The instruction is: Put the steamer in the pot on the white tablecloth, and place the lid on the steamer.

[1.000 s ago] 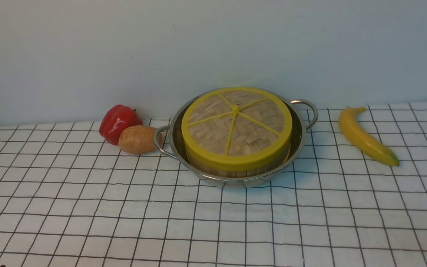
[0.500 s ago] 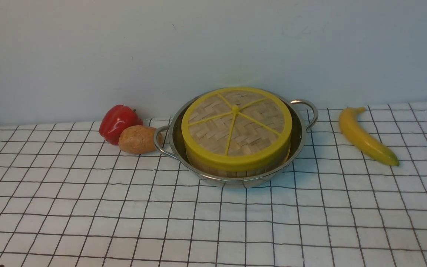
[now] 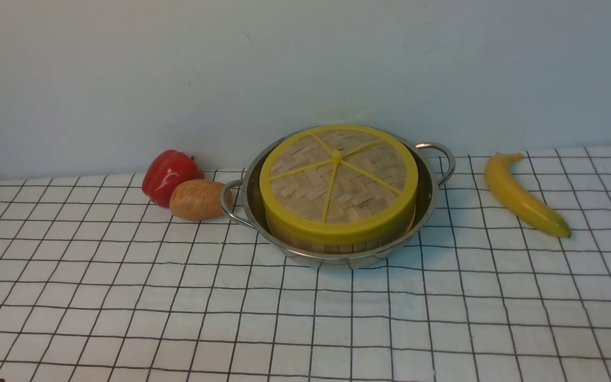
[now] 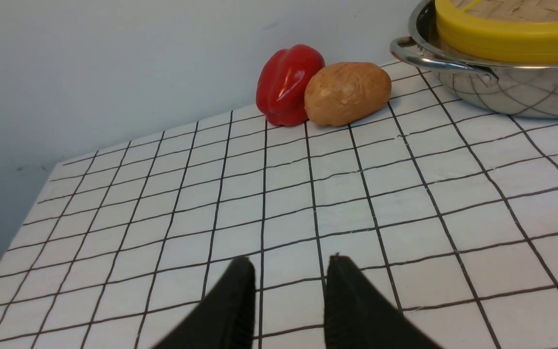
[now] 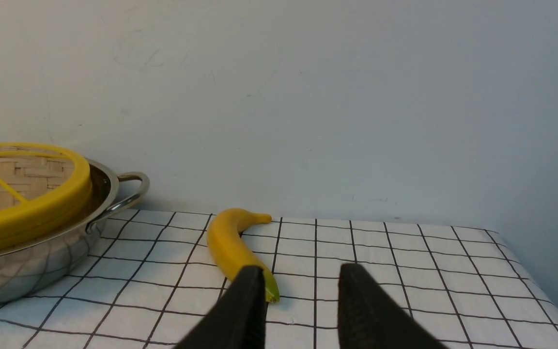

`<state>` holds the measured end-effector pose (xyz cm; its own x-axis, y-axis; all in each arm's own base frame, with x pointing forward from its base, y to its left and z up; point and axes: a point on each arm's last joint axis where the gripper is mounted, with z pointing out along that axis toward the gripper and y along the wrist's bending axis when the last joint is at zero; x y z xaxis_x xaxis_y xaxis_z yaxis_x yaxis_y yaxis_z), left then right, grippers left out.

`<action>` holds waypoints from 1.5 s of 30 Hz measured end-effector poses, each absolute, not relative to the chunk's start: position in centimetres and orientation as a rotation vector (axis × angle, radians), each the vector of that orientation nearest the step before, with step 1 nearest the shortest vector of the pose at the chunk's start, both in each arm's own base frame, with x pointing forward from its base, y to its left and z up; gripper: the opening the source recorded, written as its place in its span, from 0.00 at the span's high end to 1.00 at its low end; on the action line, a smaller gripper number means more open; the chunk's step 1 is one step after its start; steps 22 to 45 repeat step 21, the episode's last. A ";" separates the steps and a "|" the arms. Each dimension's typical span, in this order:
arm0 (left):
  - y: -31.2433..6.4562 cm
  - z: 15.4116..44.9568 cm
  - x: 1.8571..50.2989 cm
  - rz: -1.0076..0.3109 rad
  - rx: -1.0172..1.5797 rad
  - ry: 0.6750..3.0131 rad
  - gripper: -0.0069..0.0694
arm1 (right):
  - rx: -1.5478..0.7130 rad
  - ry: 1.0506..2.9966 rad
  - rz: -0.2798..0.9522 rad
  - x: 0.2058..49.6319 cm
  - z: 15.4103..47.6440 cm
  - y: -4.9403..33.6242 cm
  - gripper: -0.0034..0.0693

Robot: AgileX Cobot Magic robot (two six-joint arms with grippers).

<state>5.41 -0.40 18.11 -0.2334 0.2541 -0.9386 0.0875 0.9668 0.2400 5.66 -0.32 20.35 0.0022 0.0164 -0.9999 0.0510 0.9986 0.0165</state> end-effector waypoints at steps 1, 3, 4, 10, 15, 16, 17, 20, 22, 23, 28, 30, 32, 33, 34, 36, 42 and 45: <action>-0.4 18.1 5.4 0.158 0.252 1.807 0.64 | 0.053 1.569 -0.027 5.7 20.3 -0.3 0.62; -0.4 18.1 5.4 0.158 0.252 1.807 0.63 | 0.053 1.569 -0.027 5.7 20.3 -0.3 0.62; -0.4 18.1 5.4 0.158 0.252 1.807 0.63 | 0.053 1.569 -0.027 5.7 20.3 -0.3 0.62; -0.4 18.1 5.4 0.158 0.252 1.807 0.62 | 0.055 1.569 -0.025 5.7 20.3 -0.3 0.62; -0.4 18.1 5.4 0.158 0.252 1.807 0.61 | 0.055 1.569 -0.025 5.7 20.3 -0.3 0.62; -0.4 18.1 5.4 0.158 0.252 1.807 0.61 | 0.055 1.569 -0.025 5.7 20.3 -0.3 0.62; -0.4 18.1 5.4 0.158 0.252 1.807 0.60 | 0.055 1.569 -0.025 5.7 20.3 -0.3 0.62; -0.4 18.1 5.4 0.158 0.252 1.807 0.59 | 0.055 1.569 -0.025 5.7 20.3 -0.3 0.62; -0.4 18.1 5.4 0.158 0.252 1.807 0.59 | 0.055 1.569 -0.025 5.7 20.3 -0.3 0.62; -0.4 18.1 5.4 0.158 0.252 1.807 0.59 | 0.055 1.569 -0.025 5.7 20.3 -0.3 0.62; -0.4 18.1 5.4 0.158 0.252 1.807 0.59 | 0.055 1.569 -0.025 5.7 20.3 -0.3 0.62; -0.4 18.1 5.4 0.158 0.252 1.807 0.59 | 0.055 1.569 -0.025 5.7 20.3 -0.3 0.62; -0.4 18.1 5.4 0.158 0.252 1.807 0.59 | 0.055 1.569 -0.025 5.7 20.3 -0.3 0.62; -0.4 18.1 5.4 0.158 0.252 1.807 0.59 | 0.055 1.569 -0.025 5.7 20.3 -0.3 0.62; -0.4 18.1 5.4 0.158 0.252 1.807 0.59 | 0.055 1.569 -0.025 5.7 20.3 -0.3 0.62; -0.4 18.1 5.4 0.158 0.252 1.807 0.59 | 0.055 1.569 -0.025 5.7 20.3 -0.3 0.62; -0.4 18.1 5.4 0.158 0.252 1.807 0.59 | 0.055 1.569 -0.025 5.7 20.3 -0.3 0.62; -0.4 18.1 5.4 0.158 0.252 1.807 0.59 | 0.055 1.569 -0.025 5.7 20.3 -0.3 0.62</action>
